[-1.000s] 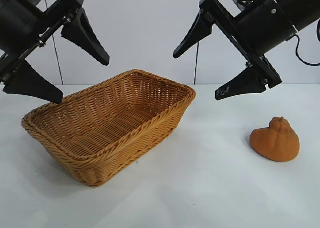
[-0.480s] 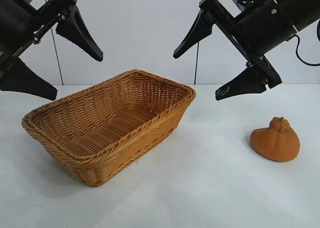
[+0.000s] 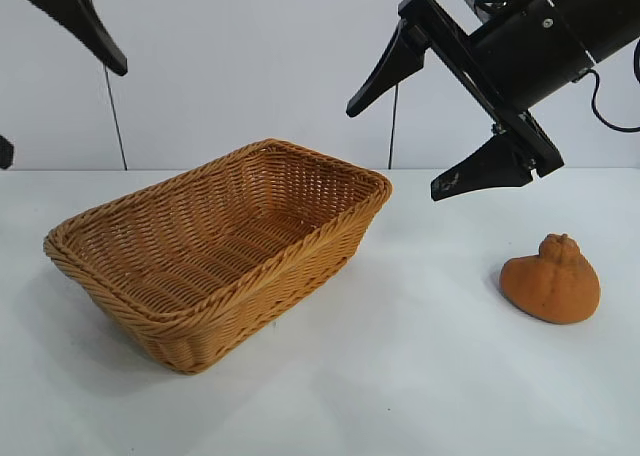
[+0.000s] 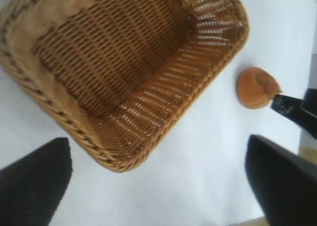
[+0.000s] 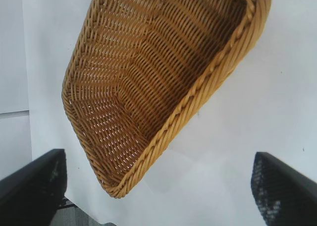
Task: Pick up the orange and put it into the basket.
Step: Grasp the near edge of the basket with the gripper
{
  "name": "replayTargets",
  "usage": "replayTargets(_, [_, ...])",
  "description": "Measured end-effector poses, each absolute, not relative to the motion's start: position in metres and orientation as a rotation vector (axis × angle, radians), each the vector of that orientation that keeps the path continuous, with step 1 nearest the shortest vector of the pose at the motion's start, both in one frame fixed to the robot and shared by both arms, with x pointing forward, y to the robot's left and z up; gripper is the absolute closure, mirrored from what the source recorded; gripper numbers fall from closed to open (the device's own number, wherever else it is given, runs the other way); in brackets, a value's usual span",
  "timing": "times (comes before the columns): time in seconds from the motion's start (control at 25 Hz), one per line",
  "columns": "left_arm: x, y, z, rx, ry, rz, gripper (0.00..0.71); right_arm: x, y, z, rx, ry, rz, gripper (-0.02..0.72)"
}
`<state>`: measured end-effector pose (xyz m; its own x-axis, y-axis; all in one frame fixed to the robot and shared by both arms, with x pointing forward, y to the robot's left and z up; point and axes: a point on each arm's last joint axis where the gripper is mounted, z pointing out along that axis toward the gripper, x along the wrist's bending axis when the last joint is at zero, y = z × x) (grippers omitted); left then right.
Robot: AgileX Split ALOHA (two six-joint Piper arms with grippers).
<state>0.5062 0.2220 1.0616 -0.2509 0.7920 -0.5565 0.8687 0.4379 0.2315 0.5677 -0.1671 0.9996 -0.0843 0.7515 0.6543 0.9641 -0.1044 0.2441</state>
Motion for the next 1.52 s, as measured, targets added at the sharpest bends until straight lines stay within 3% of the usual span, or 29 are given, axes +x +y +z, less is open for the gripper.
replayTargets(0.32, [0.506,0.218,1.045,1.309,2.319,-0.053,0.037,0.567,-0.167,1.0,-1.882,-1.865,-0.98,0.01])
replayTargets(0.92, [0.54,0.207,0.978,1.189,2.532,-0.12,0.037,0.567,-0.167,1.0,-1.881,-1.865,-0.979,0.01])
replayTargets(1.24, [0.555,0.202,0.926,1.154,2.64,-0.174,0.037,0.567,-0.167,1.0,-1.881,-1.865,-0.979,0.01])
replayTargets(1.52, [0.562,0.199,0.907,1.088,2.651,-0.188,0.037,0.567,-0.167,1.0,-1.881,-1.865,-0.979,0.01])
